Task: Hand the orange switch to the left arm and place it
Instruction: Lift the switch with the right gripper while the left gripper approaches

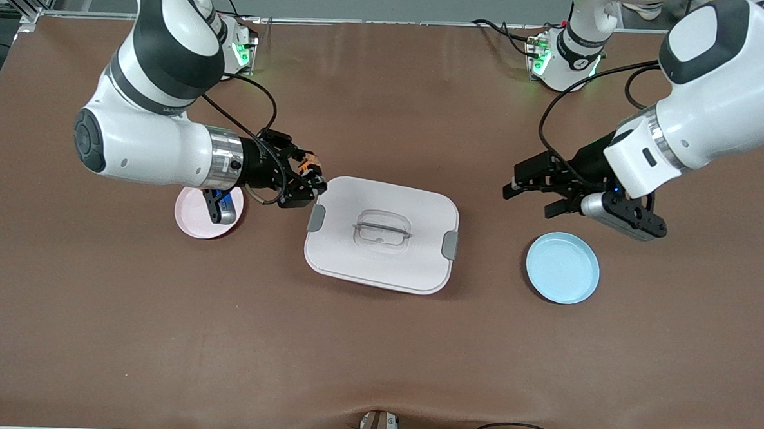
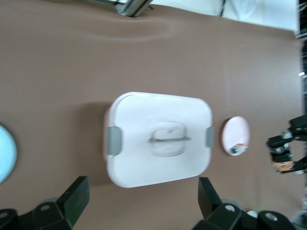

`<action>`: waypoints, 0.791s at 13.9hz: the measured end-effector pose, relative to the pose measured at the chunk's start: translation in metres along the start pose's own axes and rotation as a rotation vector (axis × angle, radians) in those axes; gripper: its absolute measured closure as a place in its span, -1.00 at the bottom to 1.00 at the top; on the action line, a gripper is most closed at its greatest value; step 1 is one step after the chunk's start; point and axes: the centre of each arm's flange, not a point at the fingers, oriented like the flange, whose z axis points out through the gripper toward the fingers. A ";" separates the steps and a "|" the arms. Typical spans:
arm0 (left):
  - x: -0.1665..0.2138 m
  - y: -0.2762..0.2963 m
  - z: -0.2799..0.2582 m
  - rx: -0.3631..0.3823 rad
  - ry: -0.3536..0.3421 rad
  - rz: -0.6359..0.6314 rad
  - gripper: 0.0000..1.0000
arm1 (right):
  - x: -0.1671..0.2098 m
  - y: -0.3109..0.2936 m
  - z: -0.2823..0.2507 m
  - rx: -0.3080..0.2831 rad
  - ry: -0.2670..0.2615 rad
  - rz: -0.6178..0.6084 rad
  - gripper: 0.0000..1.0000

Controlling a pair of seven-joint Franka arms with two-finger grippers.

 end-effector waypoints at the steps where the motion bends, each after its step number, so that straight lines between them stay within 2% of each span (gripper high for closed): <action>1: 0.001 0.001 0.003 -0.024 0.000 -0.010 -1.00 | -0.010 -0.007 0.002 0.009 -0.007 0.036 -0.44; 4: -0.005 0.023 0.014 -0.049 -0.007 -0.031 -0.98 | -0.046 -0.027 0.019 0.051 -0.019 0.102 -0.44; 11: -0.015 0.061 0.033 -0.092 -0.004 -0.141 -0.95 | -0.099 -0.048 0.055 0.211 -0.055 0.165 -0.44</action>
